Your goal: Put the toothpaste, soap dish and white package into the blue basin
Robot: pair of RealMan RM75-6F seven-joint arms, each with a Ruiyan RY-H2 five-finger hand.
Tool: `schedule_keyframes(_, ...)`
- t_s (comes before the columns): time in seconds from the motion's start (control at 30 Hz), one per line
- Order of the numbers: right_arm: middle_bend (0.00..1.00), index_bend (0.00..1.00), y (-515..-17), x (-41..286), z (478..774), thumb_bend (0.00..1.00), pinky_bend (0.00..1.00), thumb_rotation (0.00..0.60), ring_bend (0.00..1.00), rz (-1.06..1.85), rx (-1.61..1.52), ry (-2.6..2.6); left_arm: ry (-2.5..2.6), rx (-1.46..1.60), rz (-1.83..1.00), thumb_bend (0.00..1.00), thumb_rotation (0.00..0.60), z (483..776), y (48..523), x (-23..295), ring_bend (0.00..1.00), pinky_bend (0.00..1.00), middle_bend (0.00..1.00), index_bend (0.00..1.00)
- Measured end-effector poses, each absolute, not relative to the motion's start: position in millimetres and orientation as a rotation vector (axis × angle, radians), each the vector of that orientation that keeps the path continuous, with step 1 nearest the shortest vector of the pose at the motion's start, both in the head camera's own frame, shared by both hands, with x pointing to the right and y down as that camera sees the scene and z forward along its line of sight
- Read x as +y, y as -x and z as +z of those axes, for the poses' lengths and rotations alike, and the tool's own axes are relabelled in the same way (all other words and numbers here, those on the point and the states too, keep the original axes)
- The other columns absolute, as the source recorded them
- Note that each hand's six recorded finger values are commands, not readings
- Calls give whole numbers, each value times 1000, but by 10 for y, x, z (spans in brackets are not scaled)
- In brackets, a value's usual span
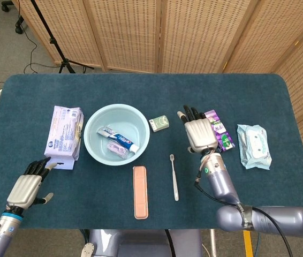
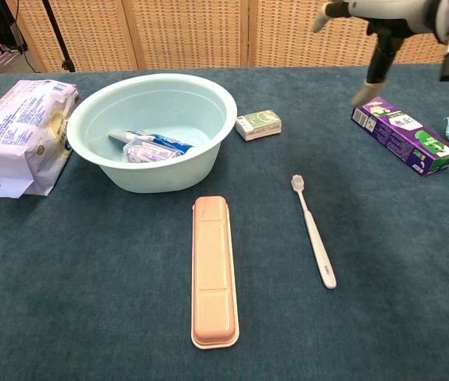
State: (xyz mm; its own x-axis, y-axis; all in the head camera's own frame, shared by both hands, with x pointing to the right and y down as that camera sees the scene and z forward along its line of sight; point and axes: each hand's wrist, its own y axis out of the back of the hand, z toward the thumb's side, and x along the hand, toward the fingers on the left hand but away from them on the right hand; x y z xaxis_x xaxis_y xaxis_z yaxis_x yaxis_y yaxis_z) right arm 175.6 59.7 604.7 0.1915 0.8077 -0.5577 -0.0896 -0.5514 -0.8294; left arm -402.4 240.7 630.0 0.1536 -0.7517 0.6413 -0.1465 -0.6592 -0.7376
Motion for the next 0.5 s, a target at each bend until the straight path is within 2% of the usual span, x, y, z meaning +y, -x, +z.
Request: schedule_keyframes(0.5,0,101,-2554,1547,6046,53,173,600,0,1480,-842,1874,1882,821,-1499,248,600,6251,3926,2460,0,25,0,156)
